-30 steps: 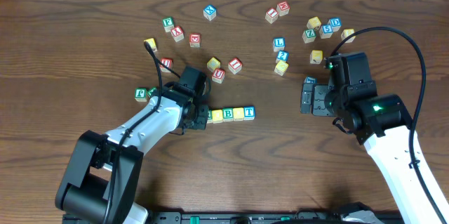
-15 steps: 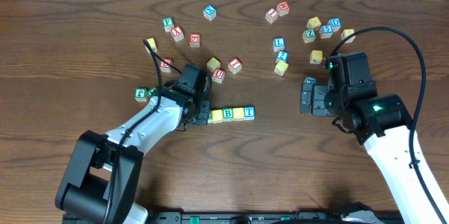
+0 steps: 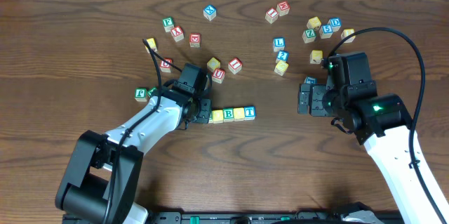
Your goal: Spell out ROBOT
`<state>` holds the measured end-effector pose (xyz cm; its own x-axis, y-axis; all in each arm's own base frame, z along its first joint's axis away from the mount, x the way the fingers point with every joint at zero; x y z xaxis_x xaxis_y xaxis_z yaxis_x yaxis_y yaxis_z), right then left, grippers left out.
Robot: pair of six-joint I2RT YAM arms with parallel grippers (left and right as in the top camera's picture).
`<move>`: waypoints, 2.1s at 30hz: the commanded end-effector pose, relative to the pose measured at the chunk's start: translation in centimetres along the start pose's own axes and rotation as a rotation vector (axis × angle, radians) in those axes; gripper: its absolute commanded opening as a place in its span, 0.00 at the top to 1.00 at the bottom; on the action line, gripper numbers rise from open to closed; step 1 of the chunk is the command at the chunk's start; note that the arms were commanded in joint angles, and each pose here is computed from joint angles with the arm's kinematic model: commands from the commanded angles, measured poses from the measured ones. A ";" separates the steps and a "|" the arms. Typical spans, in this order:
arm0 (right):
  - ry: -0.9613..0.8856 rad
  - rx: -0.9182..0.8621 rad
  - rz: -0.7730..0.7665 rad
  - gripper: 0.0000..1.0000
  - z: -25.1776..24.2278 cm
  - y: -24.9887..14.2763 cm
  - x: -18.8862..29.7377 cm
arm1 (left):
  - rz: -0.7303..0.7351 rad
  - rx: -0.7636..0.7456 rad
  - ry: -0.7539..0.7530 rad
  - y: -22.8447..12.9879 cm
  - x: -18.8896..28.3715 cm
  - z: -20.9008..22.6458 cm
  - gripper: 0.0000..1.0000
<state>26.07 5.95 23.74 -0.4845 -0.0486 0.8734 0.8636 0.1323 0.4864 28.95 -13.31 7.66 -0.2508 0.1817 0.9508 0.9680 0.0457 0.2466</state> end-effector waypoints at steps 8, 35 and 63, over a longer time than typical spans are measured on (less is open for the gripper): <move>0.005 0.000 -0.015 0.01 0.0 0.4 0.3 | 0.018 0.007 -0.040 -0.3 0.0 -0.4 0.92; -0.096 0.061 0.029 0.01 -1.1 -0.4 0.4 | -0.276 0.169 0.193 1.3 9.4 4.5 0.92; 0.324 0.186 0.145 0.99 9.4 0.3 -6.6 | -0.581 0.262 0.171 0.5 20.1 8.0 0.14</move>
<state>28.27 12.69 18.31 -0.3081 -0.2401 0.9206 0.8775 0.3022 0.3724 25.10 -2.61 23.97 -0.6933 -0.1048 0.7130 0.6534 0.3261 0.6832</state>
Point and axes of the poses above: each gripper's point midway between its finger pads, its own x axis back along the fingers, its own z axis along the line the jaws close on, y = z × x, the point moved 7 cm from there along x, back along the fingers, and after that the axes turned 11 degrees about x, right-handed, at the moved point
